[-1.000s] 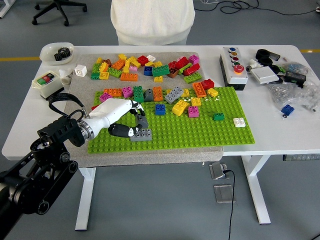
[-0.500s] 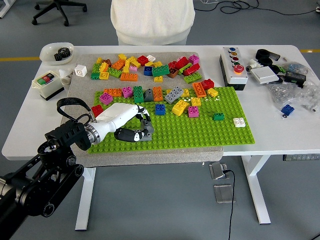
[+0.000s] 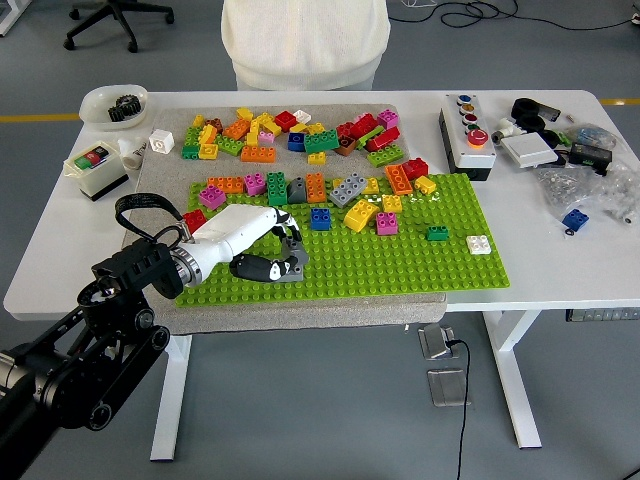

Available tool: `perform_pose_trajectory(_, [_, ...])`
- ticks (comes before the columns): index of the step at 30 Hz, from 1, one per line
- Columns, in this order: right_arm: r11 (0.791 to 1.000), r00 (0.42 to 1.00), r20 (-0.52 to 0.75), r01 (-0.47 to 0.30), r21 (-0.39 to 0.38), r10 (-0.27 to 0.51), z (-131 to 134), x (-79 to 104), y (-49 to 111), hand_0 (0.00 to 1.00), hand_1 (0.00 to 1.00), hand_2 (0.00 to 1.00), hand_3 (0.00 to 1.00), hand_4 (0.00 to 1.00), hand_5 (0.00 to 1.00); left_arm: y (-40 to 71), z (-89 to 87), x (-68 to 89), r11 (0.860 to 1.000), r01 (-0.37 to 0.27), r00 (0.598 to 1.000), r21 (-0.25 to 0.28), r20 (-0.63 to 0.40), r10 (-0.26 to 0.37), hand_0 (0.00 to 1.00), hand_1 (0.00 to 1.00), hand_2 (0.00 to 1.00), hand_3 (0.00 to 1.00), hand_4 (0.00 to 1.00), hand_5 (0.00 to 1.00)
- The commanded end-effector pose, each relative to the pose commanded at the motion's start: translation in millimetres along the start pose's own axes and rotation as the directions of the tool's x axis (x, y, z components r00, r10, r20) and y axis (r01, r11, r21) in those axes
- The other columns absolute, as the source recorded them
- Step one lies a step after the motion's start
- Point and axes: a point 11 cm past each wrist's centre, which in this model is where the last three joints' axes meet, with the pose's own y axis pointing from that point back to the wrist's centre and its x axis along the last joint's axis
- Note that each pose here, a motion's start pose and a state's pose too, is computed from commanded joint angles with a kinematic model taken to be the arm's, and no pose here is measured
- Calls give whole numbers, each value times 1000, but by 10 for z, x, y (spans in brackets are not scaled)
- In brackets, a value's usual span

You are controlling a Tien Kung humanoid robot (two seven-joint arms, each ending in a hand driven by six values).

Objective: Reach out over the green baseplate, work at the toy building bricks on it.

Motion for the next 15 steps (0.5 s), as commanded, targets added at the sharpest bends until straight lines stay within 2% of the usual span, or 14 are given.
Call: perform_pose_trajectory(15, [1000, 1000, -6, 5, -1, -5, 4, -23, 0, 731, 609, 621, 525, 727, 528, -31, -39, -55, 1000, 3, 1000, 1, -2, -3, 691, 646, 548, 553, 452, 233])
